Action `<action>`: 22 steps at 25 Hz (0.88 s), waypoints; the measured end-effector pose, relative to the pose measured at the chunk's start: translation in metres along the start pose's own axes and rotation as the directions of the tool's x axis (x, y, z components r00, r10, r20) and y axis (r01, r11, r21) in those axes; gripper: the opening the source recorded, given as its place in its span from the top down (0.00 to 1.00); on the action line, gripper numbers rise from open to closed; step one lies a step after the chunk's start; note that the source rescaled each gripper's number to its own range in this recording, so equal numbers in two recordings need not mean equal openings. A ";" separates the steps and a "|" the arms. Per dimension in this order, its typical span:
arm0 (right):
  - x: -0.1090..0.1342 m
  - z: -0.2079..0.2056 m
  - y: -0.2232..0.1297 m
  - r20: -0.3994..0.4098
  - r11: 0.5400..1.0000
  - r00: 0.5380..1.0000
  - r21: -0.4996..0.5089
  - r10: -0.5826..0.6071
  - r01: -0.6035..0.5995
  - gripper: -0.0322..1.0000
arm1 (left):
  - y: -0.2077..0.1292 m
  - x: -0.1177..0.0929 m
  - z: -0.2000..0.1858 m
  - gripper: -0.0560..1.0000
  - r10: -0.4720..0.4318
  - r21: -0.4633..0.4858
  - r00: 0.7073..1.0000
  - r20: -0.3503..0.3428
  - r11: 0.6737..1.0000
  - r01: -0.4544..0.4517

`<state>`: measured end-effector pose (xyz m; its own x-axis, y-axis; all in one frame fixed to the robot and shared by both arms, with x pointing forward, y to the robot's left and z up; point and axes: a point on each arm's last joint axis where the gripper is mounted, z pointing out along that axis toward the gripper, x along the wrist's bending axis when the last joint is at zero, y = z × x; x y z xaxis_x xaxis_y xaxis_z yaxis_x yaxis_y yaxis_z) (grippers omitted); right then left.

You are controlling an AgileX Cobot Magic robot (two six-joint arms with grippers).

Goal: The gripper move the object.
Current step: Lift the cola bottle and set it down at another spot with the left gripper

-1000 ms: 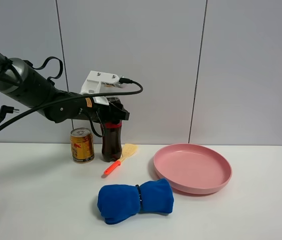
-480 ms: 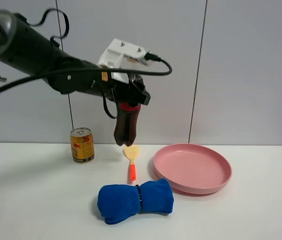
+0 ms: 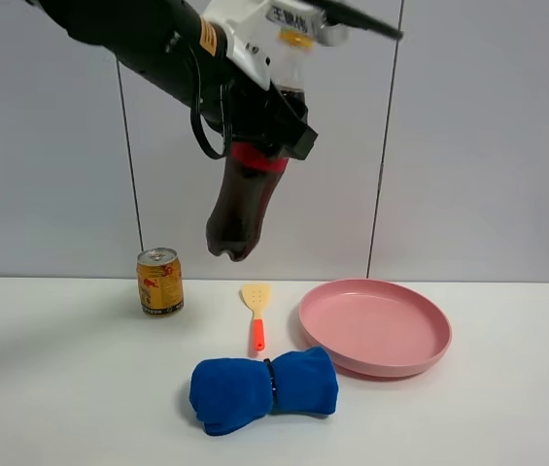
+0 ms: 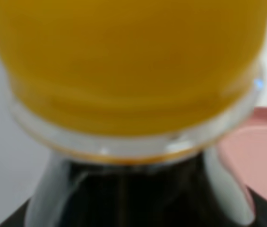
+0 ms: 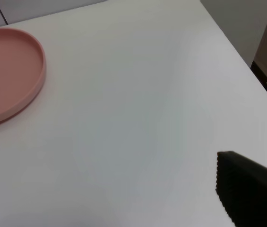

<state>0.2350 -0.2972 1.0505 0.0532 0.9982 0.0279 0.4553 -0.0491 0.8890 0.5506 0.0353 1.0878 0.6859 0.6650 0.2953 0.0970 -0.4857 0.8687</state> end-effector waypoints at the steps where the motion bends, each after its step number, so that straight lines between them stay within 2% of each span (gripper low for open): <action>1: 0.000 0.000 0.000 0.000 1.000 1.000 0.000 0.000 0.000 0.00 | 0.006 -0.007 -0.007 0.94 0.003 -0.001 1.000 0.014 1.000 -0.003; 6: 0.000 0.000 0.000 0.000 1.000 1.000 0.000 0.000 0.000 0.00 | 0.031 -0.045 -0.032 0.94 -0.036 -0.080 0.992 0.118 0.996 0.046; 12: 0.000 0.000 0.000 0.000 1.000 1.000 0.000 0.000 0.000 0.00 | 0.043 -0.092 -0.029 0.94 -0.028 -0.200 0.972 0.233 0.977 0.076; 15: 0.000 0.000 0.000 0.000 1.000 1.000 0.000 0.000 0.000 0.00 | 0.039 -0.102 -0.014 0.94 -0.063 -0.247 0.964 0.260 0.960 0.129; 19: 0.000 0.000 0.000 0.000 1.000 1.000 0.000 0.000 0.000 0.00 | 0.026 -0.113 0.009 0.94 -0.163 -0.232 0.938 0.306 0.943 0.239; 22: 0.000 0.000 0.000 0.000 1.000 1.000 0.000 0.000 0.000 0.00 | 0.017 -0.122 0.022 0.94 -0.158 -0.245 0.927 0.340 0.937 0.250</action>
<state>0.2350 -0.2972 1.0505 0.0532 0.9982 0.0279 0.4553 -0.0491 0.8890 0.4844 -0.0667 1.0580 0.8659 0.5003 0.0009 0.0854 -0.1497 0.9850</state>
